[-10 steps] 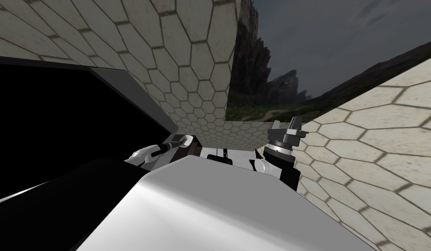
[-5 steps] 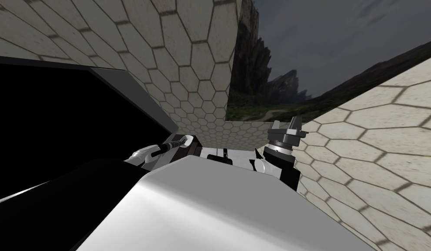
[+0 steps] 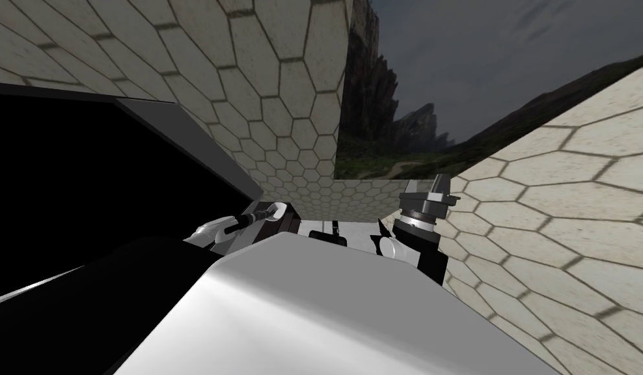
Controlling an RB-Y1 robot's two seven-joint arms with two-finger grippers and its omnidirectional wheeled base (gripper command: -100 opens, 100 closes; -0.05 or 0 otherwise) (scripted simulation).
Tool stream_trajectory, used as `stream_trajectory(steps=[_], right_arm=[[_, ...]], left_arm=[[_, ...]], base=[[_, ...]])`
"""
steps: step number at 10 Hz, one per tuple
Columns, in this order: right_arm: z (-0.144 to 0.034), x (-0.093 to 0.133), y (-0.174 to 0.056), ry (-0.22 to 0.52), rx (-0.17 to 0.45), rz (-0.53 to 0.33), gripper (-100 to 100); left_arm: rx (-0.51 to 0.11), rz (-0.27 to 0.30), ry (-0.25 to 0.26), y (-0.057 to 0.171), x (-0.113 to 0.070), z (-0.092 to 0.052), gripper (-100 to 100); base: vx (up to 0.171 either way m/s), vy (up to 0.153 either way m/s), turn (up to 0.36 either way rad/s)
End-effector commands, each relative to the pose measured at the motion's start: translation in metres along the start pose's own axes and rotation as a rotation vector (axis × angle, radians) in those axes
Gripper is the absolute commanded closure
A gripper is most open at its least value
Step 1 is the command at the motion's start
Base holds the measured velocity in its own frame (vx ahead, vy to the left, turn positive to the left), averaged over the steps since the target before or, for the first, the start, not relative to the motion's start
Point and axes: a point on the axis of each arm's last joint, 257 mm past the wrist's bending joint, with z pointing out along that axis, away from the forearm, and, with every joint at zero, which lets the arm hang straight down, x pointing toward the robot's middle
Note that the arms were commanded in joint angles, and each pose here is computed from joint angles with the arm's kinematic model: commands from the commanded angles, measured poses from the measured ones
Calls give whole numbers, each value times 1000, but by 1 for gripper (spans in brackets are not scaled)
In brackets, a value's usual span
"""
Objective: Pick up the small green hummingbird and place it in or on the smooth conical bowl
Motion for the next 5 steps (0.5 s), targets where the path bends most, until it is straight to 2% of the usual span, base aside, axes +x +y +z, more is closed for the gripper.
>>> stream_trajectory(steps=[1, 2, 4, 5], right_arm=[[0, 0, 0, 0, 0, 0, 0], [0, 0, 0, 0, 0, 0, 0], [0, 0, 0, 0, 0, 0, 0], [0, 0, 0, 0, 0, 0, 0]], left_arm=[[-55, -59, 7, 28, 1, -11, -100], [-55, -59, 7, 28, 1, -11, -100], [-121, -132, 4, 61, -2, -24, -100], [-134, -134, 8, 67, 0, -27, -100]], base=[[-237, 10, -464], [-202, 17, -269], [-205, -22, -393], [-182, -8, -257]])
